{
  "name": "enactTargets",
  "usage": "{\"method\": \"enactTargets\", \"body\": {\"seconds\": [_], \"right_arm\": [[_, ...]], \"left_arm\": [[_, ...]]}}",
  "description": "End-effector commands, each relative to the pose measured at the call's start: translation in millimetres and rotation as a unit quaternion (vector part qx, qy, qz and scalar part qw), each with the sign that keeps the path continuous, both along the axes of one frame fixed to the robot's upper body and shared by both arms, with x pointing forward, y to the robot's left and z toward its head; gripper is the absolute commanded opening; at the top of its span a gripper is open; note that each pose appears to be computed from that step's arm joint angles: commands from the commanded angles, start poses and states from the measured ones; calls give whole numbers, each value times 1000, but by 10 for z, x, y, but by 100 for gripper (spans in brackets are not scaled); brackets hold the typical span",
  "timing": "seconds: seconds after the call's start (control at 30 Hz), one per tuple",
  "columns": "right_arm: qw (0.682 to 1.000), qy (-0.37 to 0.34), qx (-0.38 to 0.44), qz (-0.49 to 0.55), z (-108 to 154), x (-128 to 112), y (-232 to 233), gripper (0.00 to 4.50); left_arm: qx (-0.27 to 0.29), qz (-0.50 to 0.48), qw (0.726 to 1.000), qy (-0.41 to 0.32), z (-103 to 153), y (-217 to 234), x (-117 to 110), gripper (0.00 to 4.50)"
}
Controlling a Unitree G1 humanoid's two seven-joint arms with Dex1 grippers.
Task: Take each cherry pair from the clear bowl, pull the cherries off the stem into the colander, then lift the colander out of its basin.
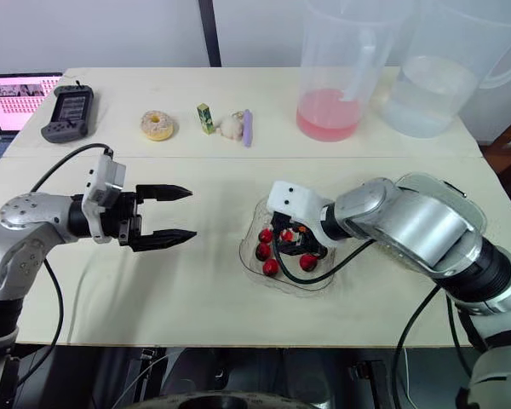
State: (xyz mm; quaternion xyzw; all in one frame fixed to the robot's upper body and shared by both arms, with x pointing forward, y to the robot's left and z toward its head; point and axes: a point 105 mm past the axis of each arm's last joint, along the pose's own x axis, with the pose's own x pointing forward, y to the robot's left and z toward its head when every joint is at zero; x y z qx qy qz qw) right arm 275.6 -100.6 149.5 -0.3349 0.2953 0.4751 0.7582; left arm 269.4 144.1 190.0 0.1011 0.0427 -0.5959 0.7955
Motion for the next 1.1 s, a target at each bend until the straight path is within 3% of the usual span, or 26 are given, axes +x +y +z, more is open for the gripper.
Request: {"method": "enactTargets", "body": {"seconds": [0.03, 0.57, 0.67, 0.77, 1.1], "right_arm": [[1000, -25, -5, 11, 46, 22, 8, 275], [999, -45, -28, 8, -320, 185, 34, 275], [999, -49, -20, 12, -322, 187, 74, 182], [997, -69, -20, 22, -245, 208, 91, 43], [989, -107, -21, 98, 103, 3, 76, 43]], "left_arm": [[-3, 0, 1000, -26, 121, 5, -30, 450], [21, 35, 998, -49, 69, 75, 21, 450], [20, 35, 998, -50, 69, 75, 30, 450], [20, 35, 998, -50, 69, 76, 40, 450], [16, 24, 999, -46, 57, 49, 80, 450]]}}
